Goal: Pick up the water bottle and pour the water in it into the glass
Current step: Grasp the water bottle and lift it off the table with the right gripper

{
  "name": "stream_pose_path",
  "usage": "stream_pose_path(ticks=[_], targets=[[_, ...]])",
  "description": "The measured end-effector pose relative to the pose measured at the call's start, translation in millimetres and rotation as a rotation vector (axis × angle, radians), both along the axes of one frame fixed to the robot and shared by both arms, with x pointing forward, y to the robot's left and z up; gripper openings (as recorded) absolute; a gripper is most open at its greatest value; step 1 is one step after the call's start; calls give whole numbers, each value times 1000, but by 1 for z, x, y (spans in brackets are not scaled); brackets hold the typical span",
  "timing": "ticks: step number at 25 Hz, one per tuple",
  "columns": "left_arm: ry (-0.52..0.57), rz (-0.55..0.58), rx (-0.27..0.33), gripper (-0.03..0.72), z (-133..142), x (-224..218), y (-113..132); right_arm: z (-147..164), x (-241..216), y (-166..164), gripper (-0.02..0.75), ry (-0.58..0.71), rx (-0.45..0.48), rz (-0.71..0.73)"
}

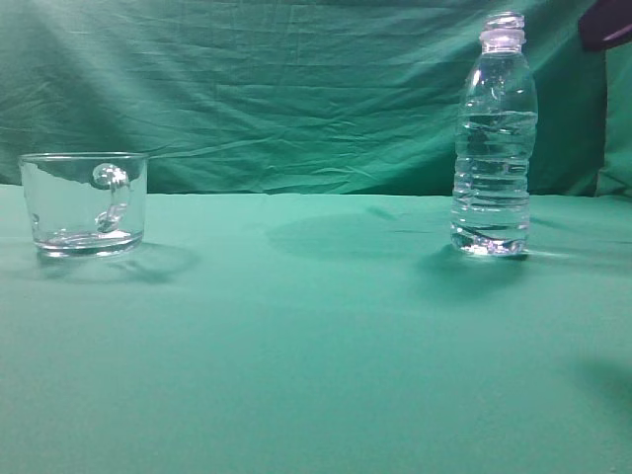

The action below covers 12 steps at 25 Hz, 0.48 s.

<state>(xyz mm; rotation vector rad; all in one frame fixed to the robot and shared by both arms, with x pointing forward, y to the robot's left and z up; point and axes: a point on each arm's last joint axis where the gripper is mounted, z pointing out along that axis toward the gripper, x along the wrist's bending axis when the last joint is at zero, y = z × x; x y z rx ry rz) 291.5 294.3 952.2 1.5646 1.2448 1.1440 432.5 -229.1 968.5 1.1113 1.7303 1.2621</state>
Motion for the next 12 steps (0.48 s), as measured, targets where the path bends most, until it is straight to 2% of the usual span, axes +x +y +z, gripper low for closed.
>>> stream_pose_path(ticks=[5, 6, 9, 10, 12], targets=[[0, 0, 0, 0, 0, 0, 0, -7, 22, 7, 620, 21, 20, -15], [0, 0, 0, 0, 0, 0, 0, -8, 26, 8, 643, 29, 29, -21], [0, 0, 0, 0, 0, 0, 0, -15, 36, 11, 636, 52, 35, -31], [0, 0, 0, 0, 0, 0, 0, -16, 38, 11, 675, 51, 38, -31], [0, 0, 0, 0, 0, 0, 0, -20, 42, 13, 661, 58, 43, -32]])
